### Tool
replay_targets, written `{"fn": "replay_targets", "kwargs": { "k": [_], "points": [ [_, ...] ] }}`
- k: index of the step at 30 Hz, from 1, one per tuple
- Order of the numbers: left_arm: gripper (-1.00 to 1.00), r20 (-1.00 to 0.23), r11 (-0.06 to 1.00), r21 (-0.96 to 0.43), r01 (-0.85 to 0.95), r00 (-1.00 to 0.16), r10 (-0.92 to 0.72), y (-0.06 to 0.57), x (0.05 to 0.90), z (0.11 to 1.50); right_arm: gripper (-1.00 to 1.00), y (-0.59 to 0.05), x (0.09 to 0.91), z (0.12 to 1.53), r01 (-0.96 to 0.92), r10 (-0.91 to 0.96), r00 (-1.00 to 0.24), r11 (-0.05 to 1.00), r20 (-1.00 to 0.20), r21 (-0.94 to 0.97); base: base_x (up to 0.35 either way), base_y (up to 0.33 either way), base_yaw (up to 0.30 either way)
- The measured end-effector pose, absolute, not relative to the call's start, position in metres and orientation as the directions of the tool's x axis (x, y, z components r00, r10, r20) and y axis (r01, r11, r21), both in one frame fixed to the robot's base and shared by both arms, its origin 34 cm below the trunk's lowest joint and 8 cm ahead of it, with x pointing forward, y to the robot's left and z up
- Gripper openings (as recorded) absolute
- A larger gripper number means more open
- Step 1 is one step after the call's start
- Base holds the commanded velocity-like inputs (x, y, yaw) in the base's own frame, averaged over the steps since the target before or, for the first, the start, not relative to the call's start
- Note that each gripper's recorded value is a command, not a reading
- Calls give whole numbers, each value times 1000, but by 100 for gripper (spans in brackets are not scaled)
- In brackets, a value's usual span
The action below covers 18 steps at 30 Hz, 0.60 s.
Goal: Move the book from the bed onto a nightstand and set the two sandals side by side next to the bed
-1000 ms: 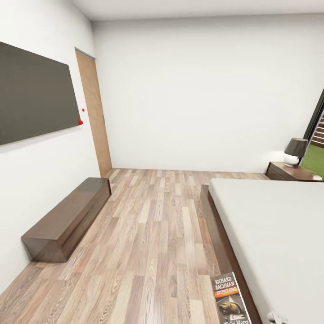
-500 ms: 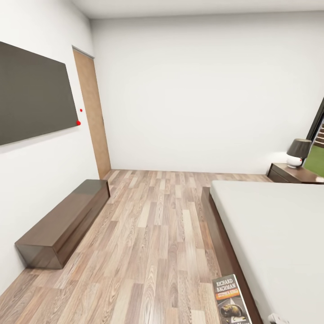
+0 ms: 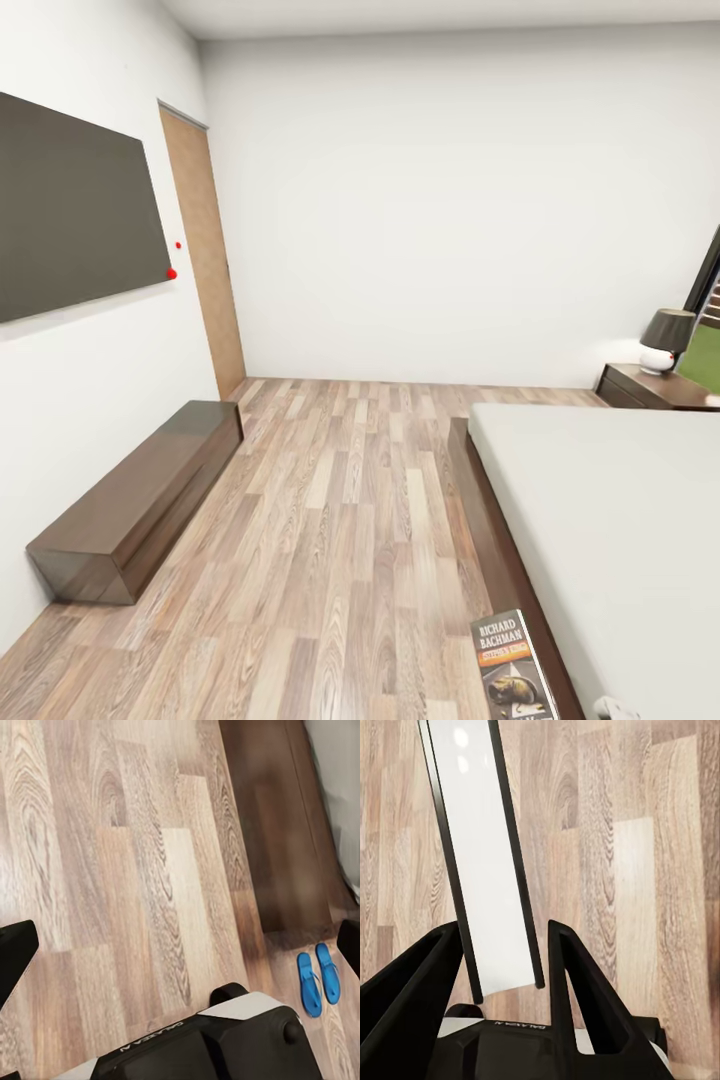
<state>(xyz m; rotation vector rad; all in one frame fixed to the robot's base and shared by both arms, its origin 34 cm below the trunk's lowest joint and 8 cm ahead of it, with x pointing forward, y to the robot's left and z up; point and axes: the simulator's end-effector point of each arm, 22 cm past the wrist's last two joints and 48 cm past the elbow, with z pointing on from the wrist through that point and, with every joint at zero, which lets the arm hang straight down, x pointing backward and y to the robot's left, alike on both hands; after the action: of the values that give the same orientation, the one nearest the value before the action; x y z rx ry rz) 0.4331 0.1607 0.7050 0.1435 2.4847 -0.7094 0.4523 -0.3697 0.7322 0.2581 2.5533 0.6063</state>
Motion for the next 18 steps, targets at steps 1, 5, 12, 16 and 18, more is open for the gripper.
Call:
{"fn": "replay_targets", "kwargs": {
  "k": [1,5,12,16,18],
  "points": [
    [100,-533,855,-458,243,-845,-46,160,433,705,-100,-370,452,732,66,288,-858,883,-426,465,308,0,0],
    [100,-533,855,-458,242,-845,-46,160,433,705,-100,-370,452,732,65,287,-859,884,-425,464,319,0,0],
    [100,-532,855,-458,243,-845,-46,160,433,705,-100,-369,452,732,64,284,-860,884,-425,463,327,0,0],
    [100,-532,855,-459,243,-845,-46,160,433,705,-100,-366,452,731,62,284,-860,883,-423,466,330,0,0],
    [100,-532,855,-458,243,-845,-46,160,433,705,-100,-361,452,730,59,283,-862,880,-421,471,330,0,0]
  ]
}}
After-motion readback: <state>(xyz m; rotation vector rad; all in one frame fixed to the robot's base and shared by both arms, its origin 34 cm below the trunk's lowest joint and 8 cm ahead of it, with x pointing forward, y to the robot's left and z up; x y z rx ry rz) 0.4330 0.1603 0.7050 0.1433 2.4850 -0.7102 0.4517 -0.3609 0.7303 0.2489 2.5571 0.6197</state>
